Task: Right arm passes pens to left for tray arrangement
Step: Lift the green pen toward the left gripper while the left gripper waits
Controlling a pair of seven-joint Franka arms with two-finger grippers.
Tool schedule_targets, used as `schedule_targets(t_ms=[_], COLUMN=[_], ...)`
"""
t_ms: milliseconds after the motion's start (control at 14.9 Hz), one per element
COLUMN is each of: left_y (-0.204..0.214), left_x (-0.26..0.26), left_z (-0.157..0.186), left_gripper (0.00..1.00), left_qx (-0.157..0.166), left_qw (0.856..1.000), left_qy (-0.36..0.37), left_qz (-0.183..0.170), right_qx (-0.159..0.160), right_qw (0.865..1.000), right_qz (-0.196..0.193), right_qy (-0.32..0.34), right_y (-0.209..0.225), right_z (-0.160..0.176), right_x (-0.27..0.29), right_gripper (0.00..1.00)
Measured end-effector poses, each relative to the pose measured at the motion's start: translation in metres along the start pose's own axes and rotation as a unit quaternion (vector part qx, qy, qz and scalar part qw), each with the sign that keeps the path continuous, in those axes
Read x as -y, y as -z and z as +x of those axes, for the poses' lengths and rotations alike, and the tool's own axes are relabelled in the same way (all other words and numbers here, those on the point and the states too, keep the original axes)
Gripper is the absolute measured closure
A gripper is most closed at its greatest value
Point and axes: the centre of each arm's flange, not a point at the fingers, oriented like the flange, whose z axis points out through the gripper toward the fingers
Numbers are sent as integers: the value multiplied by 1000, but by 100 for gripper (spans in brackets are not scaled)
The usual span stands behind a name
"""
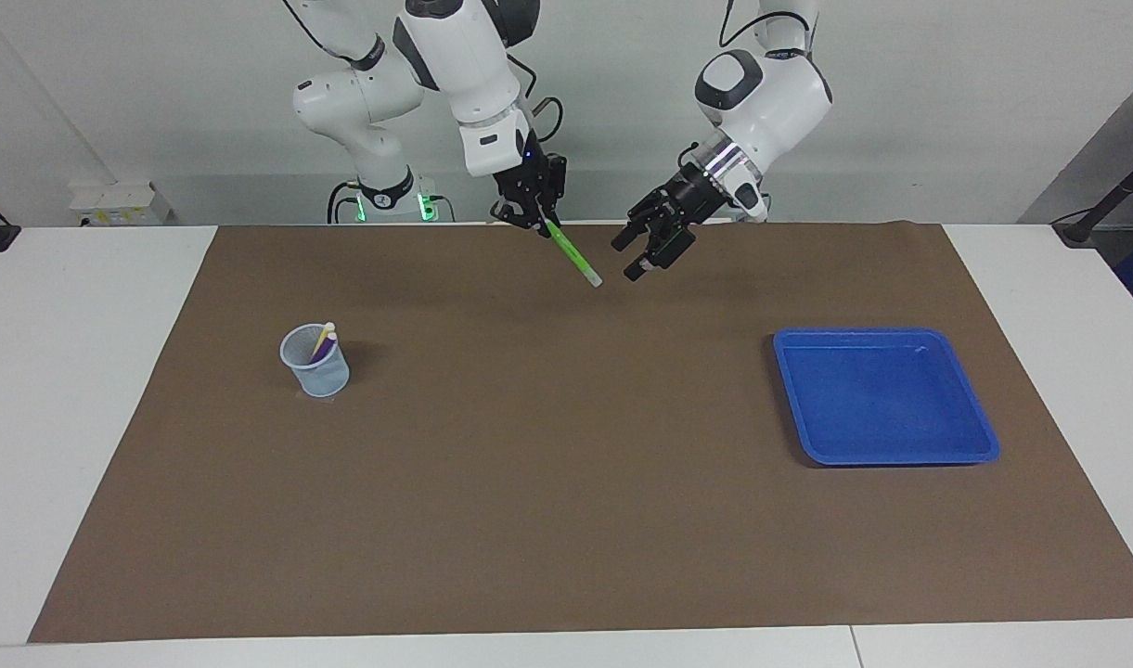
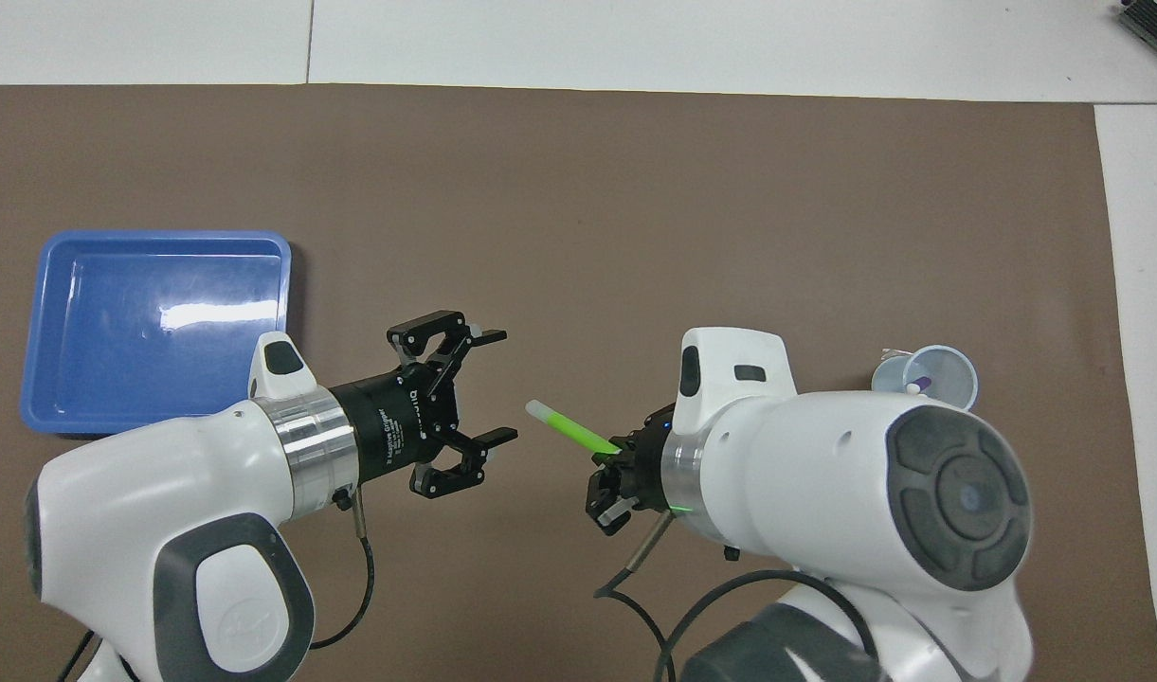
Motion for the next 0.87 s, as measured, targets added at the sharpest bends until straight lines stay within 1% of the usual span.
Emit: schedule_targets(t_ms=[202,605,873], left_y=[-7,-27,-34], left_x=[4,30,40], left_z=[-1,-20,-26], left_gripper=[0,0,1], left_qx=[1,7,6], left_qw=[1000,999,998], left_qy=[3,10,25], left_qz=[7,38,49], right_qx=[-3,1,2], right_qw=[1000,1000,1000], right_qz=[2,2,2], right_qy=[-12,-16,-16], right_y=[-2,-6,-6], right_z=[2,-1,-1], right_x=[12,8,8], right_gripper=[82,82,82])
